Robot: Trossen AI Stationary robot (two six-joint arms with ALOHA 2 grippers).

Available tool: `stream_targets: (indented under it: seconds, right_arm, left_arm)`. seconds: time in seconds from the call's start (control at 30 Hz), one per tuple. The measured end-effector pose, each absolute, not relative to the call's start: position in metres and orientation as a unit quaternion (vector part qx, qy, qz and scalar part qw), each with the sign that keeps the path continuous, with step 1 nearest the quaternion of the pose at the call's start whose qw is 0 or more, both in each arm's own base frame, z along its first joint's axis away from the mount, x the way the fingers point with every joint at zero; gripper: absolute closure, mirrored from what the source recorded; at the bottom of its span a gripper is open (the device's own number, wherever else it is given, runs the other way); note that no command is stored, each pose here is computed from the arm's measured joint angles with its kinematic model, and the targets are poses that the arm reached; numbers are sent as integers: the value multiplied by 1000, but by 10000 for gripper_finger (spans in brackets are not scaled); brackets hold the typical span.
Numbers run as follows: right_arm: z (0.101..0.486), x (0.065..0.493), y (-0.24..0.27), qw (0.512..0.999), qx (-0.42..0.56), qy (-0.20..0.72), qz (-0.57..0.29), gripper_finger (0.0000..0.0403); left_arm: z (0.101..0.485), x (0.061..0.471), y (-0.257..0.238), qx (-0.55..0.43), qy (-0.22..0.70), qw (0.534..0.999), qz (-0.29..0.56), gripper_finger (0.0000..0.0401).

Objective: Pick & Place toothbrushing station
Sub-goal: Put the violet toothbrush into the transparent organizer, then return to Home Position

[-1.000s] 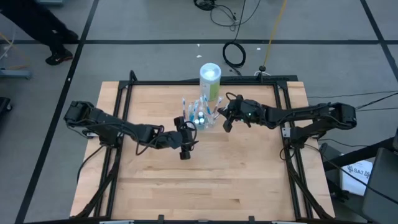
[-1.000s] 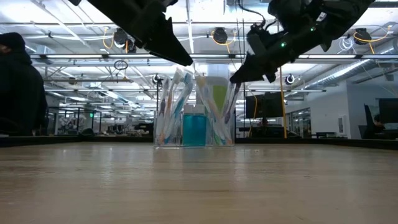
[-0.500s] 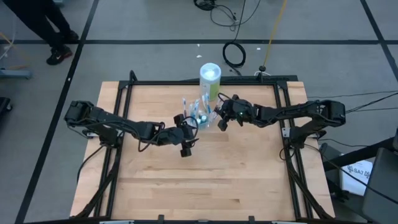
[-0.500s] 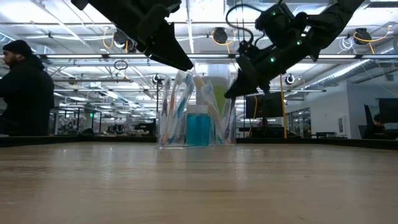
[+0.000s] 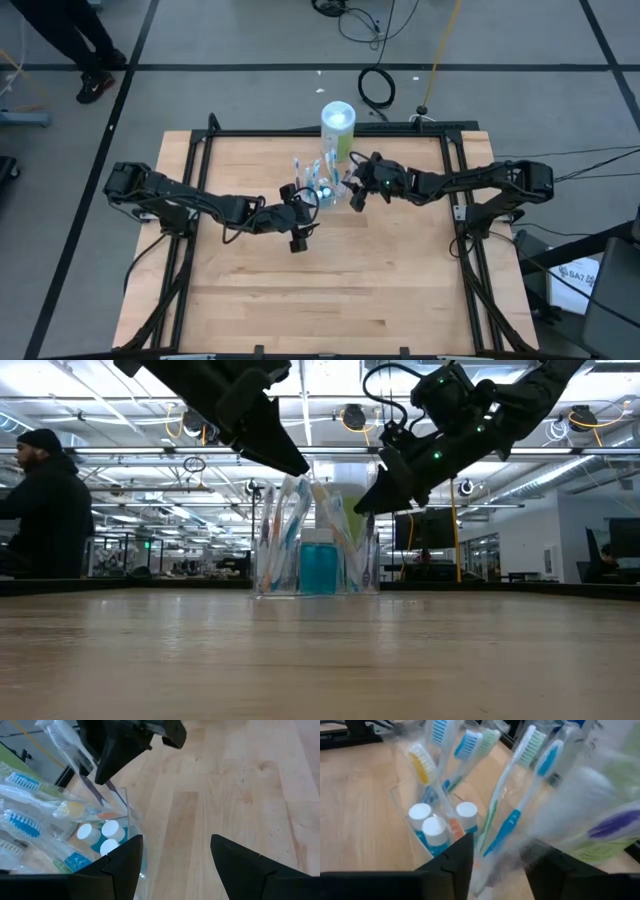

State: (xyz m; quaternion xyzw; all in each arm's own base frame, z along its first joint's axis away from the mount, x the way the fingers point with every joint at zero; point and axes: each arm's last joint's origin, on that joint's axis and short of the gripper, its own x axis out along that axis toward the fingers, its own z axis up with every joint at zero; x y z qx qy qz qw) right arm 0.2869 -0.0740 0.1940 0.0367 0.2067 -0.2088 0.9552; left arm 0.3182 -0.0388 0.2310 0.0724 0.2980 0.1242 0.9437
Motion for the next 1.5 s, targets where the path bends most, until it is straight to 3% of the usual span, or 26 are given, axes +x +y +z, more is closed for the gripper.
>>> stream_targets:
  seconds: [0.3,0.63,0.87,1.13,1.33,1.5]
  right_arm:
    - [201,282,-73,956,22,209,-206,203]
    - [238,248,-60,956,26,212,-198,207]
    - [273,221,-49,971,9,153,-185,213]
    - [297,184,-42,975,-10,121,-184,213]
    - [278,160,-37,975,-5,118,-186,214]
    - [270,142,-38,979,-5,45,-200,211]
  left_arm:
    - [232,316,-38,82,306,941,121,160]
    - [263,282,-31,99,311,929,175,160]
    - [287,237,-34,33,331,927,174,160]
    - [328,176,-27,5,255,945,206,160]
    - [352,137,-20,5,192,970,147,160]
    - [346,120,-18,15,170,979,115,160]
